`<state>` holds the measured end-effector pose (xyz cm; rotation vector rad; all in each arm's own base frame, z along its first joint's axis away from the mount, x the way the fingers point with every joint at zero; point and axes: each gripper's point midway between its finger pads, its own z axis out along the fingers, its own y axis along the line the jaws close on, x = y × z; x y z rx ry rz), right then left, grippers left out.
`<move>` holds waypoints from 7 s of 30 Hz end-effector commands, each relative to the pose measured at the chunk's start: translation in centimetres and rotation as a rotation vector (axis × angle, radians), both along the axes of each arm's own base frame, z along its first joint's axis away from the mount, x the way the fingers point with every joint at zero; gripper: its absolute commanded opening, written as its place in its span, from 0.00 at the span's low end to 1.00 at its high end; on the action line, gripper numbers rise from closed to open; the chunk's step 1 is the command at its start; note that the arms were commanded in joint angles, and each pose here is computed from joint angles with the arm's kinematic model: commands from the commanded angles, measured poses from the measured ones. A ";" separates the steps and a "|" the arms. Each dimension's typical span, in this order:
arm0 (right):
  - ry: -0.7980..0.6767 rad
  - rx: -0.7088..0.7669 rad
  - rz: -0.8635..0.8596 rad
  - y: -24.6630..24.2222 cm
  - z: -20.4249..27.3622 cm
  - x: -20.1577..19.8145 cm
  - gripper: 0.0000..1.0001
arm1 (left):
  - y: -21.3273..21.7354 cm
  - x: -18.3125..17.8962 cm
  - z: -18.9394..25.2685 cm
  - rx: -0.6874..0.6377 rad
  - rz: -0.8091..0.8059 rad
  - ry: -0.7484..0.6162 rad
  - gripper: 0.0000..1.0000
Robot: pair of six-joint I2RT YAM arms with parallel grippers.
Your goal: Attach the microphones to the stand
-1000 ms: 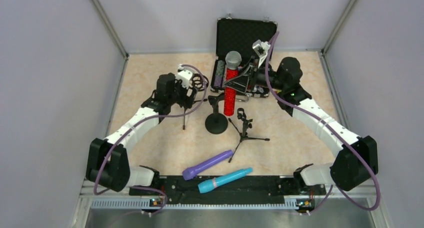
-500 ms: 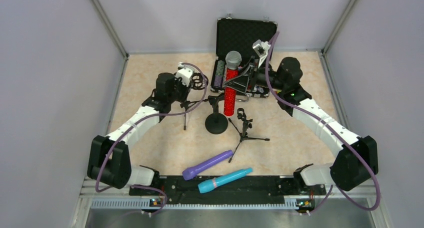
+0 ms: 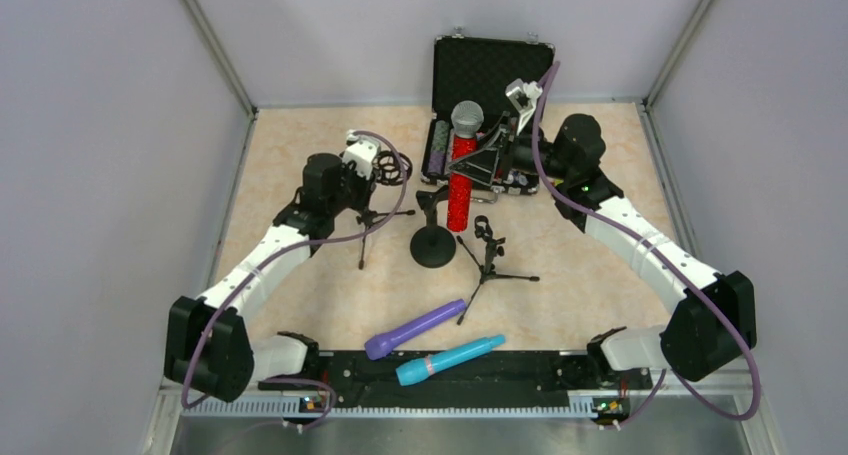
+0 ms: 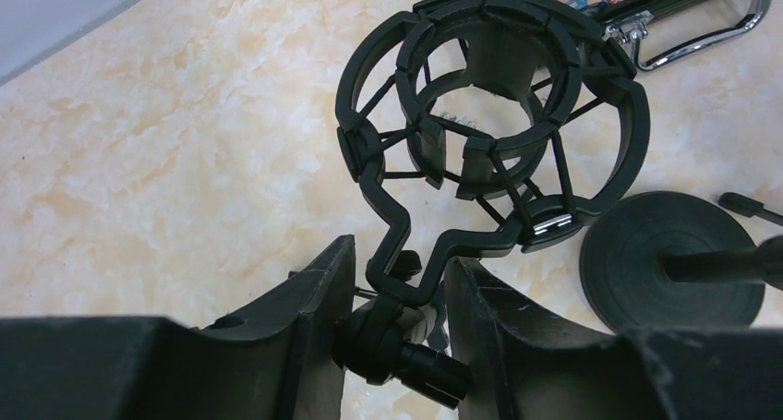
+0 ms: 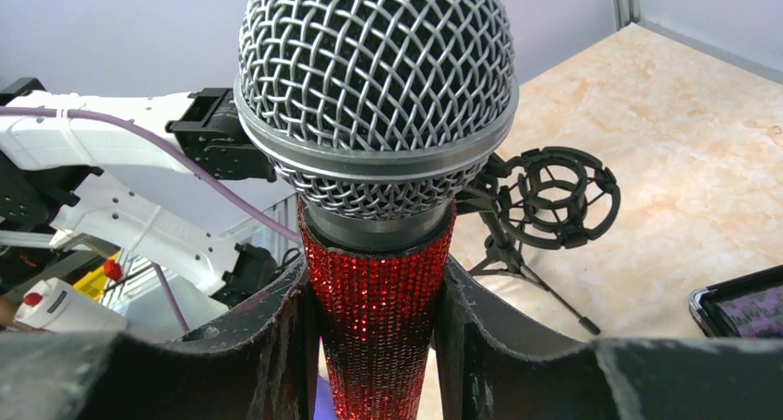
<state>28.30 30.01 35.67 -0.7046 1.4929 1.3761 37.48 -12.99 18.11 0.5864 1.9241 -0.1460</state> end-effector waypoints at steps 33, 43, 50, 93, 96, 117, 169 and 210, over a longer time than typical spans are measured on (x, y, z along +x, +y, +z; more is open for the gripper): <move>-0.056 0.060 0.003 1.2 2.7 -0.2 0.00 | 1.7 -8.2 2.1 -0.055 0.143 -0.074 0.00; -0.056 0.058 0.001 1.4 2.6 -0.1 0.00 | 0.8 -8.3 2.6 -0.061 0.084 -0.086 0.63; -0.056 0.057 -0.002 1.4 2.5 0.0 0.00 | -0.3 -8.7 3.3 -0.099 0.025 -0.095 0.80; -0.107 0.056 -0.016 1.0 3.4 -0.3 0.00 | -4.4 -3.6 16.6 -0.651 -0.108 -0.195 0.99; -0.111 0.058 -0.016 1.0 3.5 -0.3 0.00 | -2.8 -3.1 15.8 -0.692 -0.077 -0.170 0.99; -0.100 0.092 0.016 2.5 5.4 1.1 0.00 | 11.5 -2.4 6.8 -0.879 0.403 -0.117 0.99; -0.405 0.147 -0.079 16.4 5.3 5.7 0.00 | 12.1 -3.8 0.8 -0.579 0.372 -0.036 0.97; -0.449 0.103 -0.062 16.3 -0.6 2.3 0.00 | 12.0 -3.9 0.9 -0.573 0.363 -0.038 0.98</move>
